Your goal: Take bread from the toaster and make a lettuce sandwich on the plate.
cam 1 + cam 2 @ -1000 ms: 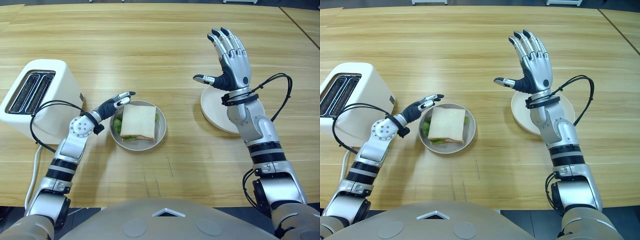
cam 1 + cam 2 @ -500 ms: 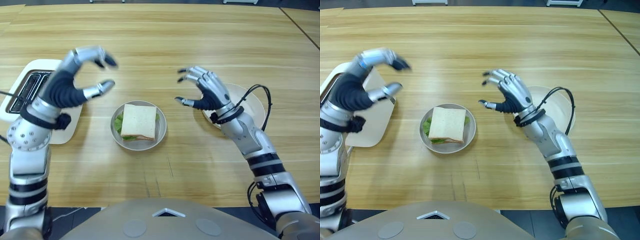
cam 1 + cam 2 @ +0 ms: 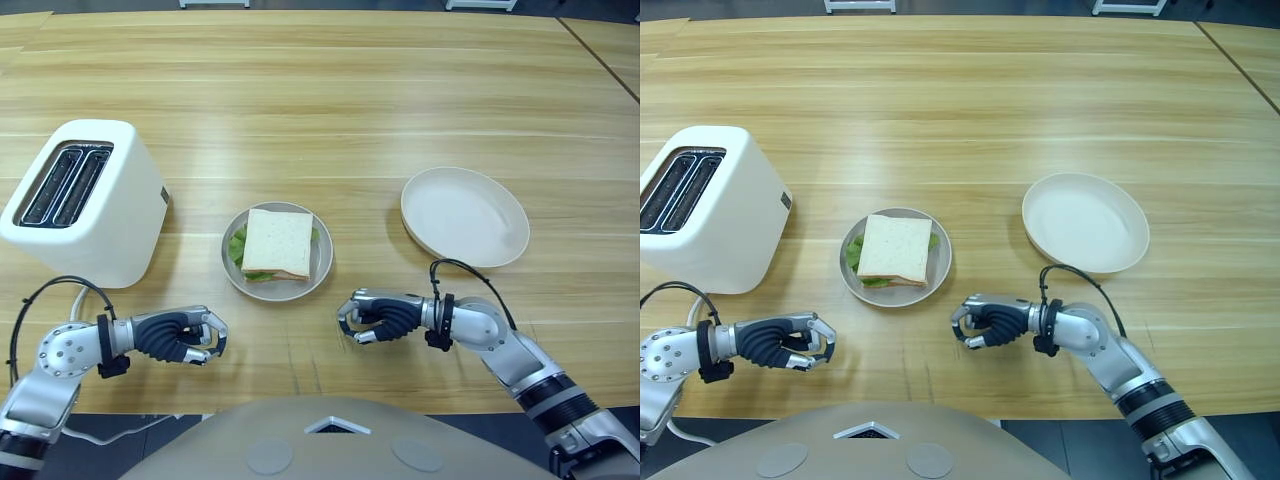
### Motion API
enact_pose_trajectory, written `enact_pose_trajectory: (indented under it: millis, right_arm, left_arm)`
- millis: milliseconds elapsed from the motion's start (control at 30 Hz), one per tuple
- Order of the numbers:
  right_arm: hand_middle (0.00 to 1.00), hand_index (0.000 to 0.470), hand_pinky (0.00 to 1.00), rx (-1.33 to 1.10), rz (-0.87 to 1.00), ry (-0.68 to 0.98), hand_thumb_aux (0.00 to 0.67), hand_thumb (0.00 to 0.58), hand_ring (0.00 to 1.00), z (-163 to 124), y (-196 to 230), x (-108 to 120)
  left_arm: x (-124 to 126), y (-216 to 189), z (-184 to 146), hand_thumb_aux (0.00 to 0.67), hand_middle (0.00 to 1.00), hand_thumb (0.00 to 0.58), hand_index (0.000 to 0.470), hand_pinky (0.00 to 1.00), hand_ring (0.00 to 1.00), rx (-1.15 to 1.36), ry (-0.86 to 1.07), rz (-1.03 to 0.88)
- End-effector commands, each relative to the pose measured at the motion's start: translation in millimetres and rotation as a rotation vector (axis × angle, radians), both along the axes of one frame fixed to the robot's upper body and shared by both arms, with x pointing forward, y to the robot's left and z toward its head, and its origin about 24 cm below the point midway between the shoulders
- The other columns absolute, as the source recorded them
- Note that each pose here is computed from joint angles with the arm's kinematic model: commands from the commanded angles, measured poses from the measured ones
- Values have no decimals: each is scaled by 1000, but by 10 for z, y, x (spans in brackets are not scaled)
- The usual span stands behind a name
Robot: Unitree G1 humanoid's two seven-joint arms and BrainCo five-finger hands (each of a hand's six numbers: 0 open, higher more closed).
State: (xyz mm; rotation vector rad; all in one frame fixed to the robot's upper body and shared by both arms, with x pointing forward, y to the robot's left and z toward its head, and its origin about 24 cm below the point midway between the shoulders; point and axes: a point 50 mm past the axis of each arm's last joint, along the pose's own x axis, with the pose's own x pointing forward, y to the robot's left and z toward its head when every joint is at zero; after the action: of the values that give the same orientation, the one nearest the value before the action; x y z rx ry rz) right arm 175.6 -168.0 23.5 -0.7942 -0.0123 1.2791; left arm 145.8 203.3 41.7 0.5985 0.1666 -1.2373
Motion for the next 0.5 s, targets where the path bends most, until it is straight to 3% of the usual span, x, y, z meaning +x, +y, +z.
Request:
enact_pose_trajectory:
  millis: [33, 333, 500]
  right_arm:
    - [1000, 470, 1000, -22, 39, 1, 670, 580, 1000, -144, 178, 18]
    - [1000, 470, 1000, -7, 20, -277, 670, 580, 1000, -248, 631, 328]
    - [1000, 470, 1000, -55, -130, -538, 670, 580, 1000, -279, 740, 719]
  left_arm:
    - [149, -154, -218, 670, 1000, 580, 470, 1000, 1000, -32, 17, 29]
    - [484, -436, -703, 670, 1000, 580, 470, 1000, 1000, 88, -52, 66]
    - [920, -490, -749, 670, 1000, 580, 470, 1000, 1000, 172, -271, 229]
